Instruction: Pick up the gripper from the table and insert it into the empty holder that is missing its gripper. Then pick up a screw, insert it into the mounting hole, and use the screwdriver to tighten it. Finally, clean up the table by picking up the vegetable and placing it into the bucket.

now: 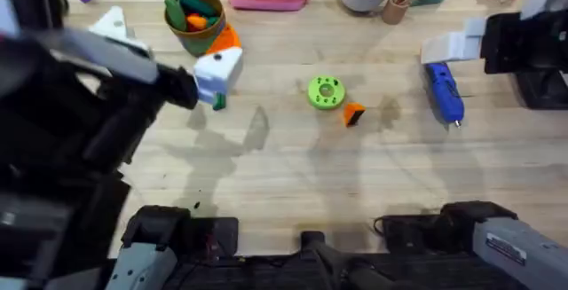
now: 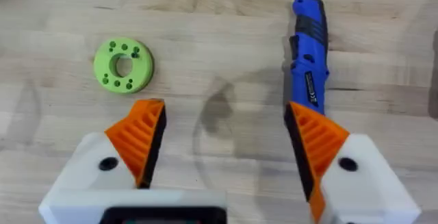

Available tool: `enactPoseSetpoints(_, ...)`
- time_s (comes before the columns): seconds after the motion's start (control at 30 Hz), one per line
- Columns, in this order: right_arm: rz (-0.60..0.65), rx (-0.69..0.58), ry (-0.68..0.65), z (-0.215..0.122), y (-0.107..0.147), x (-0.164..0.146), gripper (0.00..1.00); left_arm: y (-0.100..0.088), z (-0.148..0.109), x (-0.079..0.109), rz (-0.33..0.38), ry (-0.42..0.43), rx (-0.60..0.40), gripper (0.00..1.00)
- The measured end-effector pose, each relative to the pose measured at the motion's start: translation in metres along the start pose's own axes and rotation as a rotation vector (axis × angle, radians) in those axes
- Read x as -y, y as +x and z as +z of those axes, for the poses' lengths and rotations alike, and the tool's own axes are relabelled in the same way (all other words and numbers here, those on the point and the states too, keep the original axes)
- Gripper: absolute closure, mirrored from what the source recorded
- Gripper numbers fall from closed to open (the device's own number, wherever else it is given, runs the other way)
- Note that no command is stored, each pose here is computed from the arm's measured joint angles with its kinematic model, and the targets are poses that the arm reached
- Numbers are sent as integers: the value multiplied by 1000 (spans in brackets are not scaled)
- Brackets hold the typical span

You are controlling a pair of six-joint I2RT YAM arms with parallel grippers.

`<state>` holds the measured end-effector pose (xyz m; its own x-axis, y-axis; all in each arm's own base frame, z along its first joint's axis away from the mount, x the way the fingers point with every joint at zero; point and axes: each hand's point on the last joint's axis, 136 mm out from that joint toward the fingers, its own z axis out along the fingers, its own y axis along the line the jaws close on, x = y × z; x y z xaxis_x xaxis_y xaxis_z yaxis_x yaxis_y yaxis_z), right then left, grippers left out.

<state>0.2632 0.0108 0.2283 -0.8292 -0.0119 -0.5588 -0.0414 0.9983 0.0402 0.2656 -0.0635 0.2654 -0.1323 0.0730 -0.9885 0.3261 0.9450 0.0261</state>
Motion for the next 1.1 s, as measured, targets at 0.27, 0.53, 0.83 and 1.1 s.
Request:
enactPoseSetpoints(0.27,0,0,0,0,0,0,7,25,-11,16,46,100,155,15)
enactPoseSetpoints(0.53,0,0,0,0,0,0,8,55,-21,38,76,197,210,15)
enactPoseSetpoints(0.83,0,0,0,0,0,0,8,74,-26,55,100,290,240,16)
enactPoseSetpoints(1.1,0,0,0,0,0,0,8,80,-26,58,62,313,212,16)
